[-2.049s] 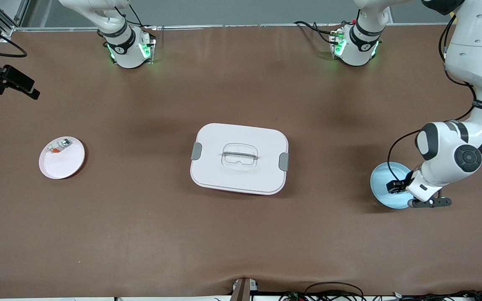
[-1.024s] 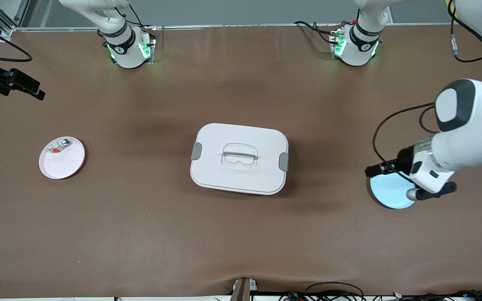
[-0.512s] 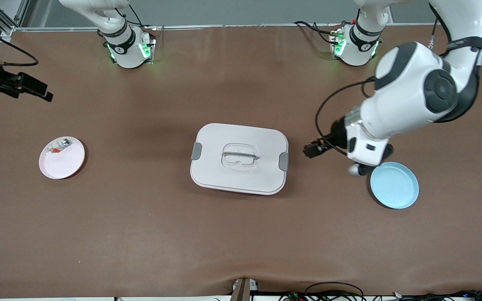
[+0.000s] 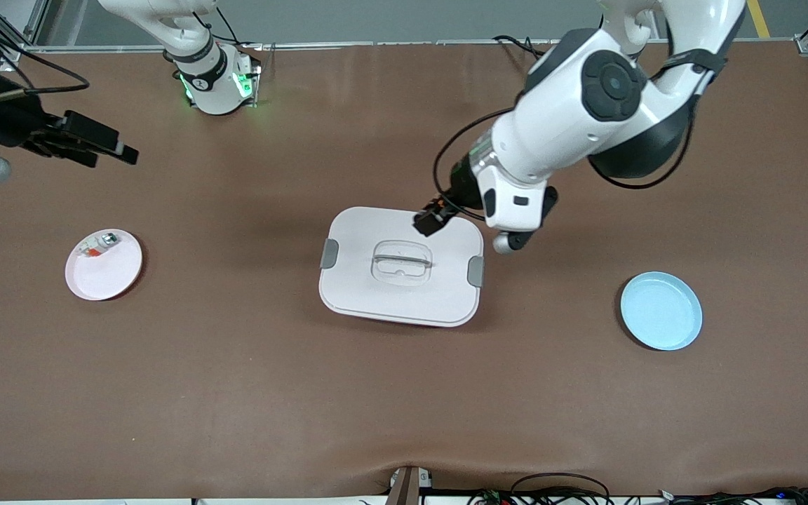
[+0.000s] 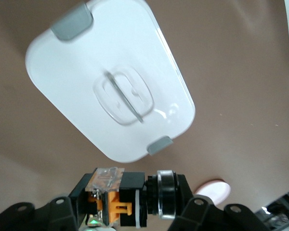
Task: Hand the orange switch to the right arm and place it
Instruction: 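Lift the switch with the left gripper and carry it over the box, then reach the right gripper toward the switch held by the left gripper, then grasp the switch with the right gripper and open the left gripper, then carry the switch to the white plate while the left gripper withdraws, then lower the switch onto the white plate and open the right gripper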
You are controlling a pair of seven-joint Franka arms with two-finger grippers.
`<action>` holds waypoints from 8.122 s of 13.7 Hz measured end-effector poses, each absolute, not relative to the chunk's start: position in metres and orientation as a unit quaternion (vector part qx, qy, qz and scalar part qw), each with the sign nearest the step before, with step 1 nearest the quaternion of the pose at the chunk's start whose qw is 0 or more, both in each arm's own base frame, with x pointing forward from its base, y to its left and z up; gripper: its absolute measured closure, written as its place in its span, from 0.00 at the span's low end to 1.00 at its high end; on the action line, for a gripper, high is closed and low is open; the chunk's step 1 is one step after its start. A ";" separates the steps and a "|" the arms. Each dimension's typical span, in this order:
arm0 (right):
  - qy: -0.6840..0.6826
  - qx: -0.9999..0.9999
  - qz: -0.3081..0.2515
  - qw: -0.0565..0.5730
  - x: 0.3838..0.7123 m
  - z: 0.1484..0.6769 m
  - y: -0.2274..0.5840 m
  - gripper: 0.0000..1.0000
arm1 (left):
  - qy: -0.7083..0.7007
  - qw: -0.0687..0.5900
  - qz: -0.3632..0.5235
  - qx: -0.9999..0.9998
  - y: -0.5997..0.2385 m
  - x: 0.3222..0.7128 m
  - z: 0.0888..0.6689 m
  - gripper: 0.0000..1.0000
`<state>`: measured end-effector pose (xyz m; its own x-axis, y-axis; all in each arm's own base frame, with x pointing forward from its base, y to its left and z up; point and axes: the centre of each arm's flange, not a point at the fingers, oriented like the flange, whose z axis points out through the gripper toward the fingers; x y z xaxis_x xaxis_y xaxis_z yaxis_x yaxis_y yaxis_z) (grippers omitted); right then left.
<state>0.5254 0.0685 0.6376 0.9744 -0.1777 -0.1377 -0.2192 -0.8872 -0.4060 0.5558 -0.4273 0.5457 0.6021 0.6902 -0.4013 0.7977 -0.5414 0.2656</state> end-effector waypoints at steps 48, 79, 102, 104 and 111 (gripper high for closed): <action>0.067 -0.924 -0.057 0.371 0.455 0.560 0.290 0.59 | 0.549 0.297 -0.236 0.745 -0.542 0.498 0.562 0.00; -0.635 -0.772 0.025 -0.014 0.525 0.382 -0.052 0.59 | 0.049 -0.016 0.034 0.998 -0.162 0.611 0.620 0.00; -0.657 -0.749 0.002 -0.082 0.511 0.220 -0.181 0.59 | -0.035 -0.032 0.025 0.999 -0.046 0.601 0.653 0.00; -0.656 -0.751 0.002 -0.083 0.509 0.214 -0.185 0.59 | -0.034 -0.033 0.025 0.999 -0.045 0.600 0.654 0.00; -0.654 -0.751 -0.003 -0.085 0.505 0.179 -0.194 0.59 | -0.039 -0.031 0.022 0.999 -0.054 0.588 0.661 0.00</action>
<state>0.5048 -0.1944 0.1794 0.1437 0.9839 -0.1060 0.9828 -0.1293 0.1320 0.5884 -0.0540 0.6610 0.9960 -0.0790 0.0420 -0.0763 -0.9951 -0.0630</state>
